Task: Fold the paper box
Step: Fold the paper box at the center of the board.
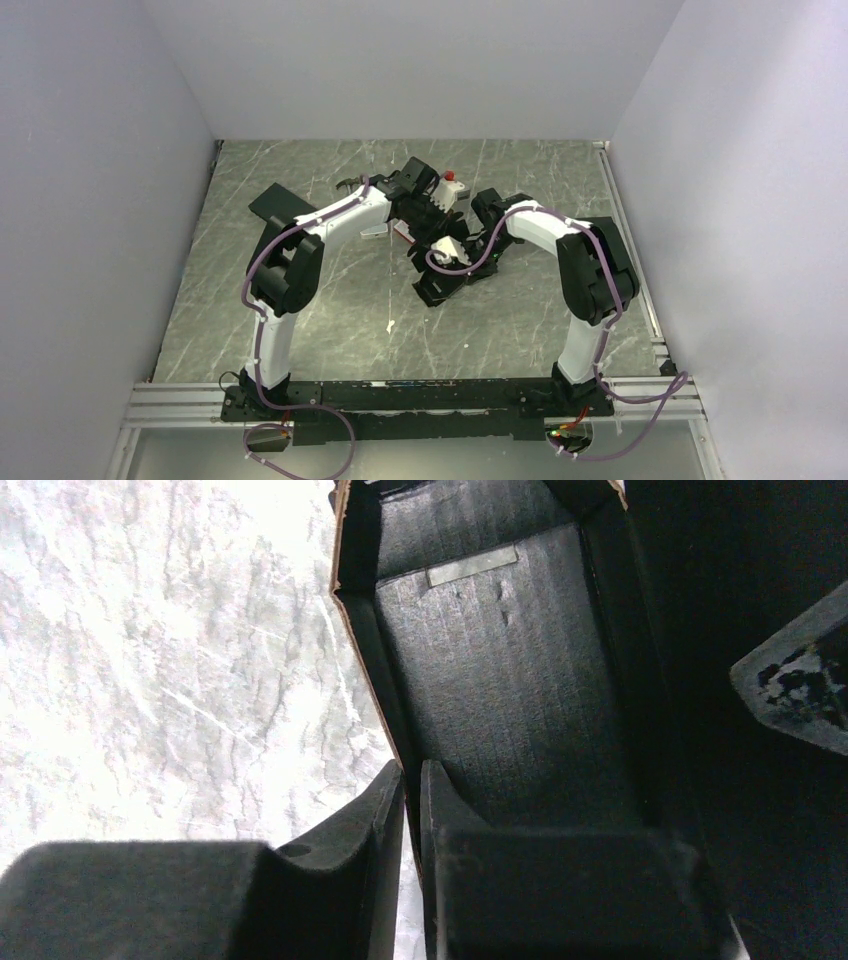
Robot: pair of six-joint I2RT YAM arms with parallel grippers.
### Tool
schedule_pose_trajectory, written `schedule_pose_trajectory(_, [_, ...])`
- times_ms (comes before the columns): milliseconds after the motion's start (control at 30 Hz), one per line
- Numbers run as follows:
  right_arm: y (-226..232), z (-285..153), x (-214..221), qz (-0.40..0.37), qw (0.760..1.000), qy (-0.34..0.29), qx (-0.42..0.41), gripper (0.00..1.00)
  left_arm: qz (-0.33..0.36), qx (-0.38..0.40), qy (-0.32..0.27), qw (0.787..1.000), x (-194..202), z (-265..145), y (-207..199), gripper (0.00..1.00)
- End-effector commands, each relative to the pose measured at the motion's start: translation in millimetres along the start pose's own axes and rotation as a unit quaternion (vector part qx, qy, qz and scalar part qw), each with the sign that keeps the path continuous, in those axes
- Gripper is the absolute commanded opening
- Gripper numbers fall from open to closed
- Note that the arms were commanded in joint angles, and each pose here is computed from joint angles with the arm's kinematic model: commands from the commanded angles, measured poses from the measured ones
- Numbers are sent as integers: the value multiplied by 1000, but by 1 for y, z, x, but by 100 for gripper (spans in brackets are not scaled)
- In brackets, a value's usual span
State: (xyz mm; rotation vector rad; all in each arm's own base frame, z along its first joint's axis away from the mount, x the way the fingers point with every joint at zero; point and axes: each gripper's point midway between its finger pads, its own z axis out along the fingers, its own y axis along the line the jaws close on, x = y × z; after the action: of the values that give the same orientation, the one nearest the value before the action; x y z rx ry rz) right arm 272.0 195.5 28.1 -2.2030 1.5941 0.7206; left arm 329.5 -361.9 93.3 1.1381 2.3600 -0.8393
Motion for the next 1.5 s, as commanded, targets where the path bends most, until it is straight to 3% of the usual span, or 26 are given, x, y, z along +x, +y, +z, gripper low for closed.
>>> schedule_pose_trajectory(0, [-11, -5, -20, -10, 999, -46, 7, 6, 14, 65, -17, 998, -9, 2, -28, 0])
schedule_pose_trajectory(67, [-6, -2, -16, -3, 999, -42, -9, 0, 11, 65, -21, 998, -11, 0, -28, 0])
schedule_pose_trajectory(500, [-1, 11, 6, 120, 992, 6, -46, 0, -54, 119, -32, 991, -14, -2, -27, 0])
schedule_pose_trajectory(867, [-15, 17, -4, 125, 991, -9, -56, 1, -79, 136, -41, 987, -16, 2, -17, 1])
schedule_pose_trajectory(1100, [-20, 15, -8, 137, 989, -11, -57, 11, -83, 139, -34, 986, -12, 4, -17, 0])
schedule_pose_trajectory(1467, [-18, -1, -24, 152, 985, -63, -48, 27, -86, 125, -29, 988, -5, 5, -12, 0])
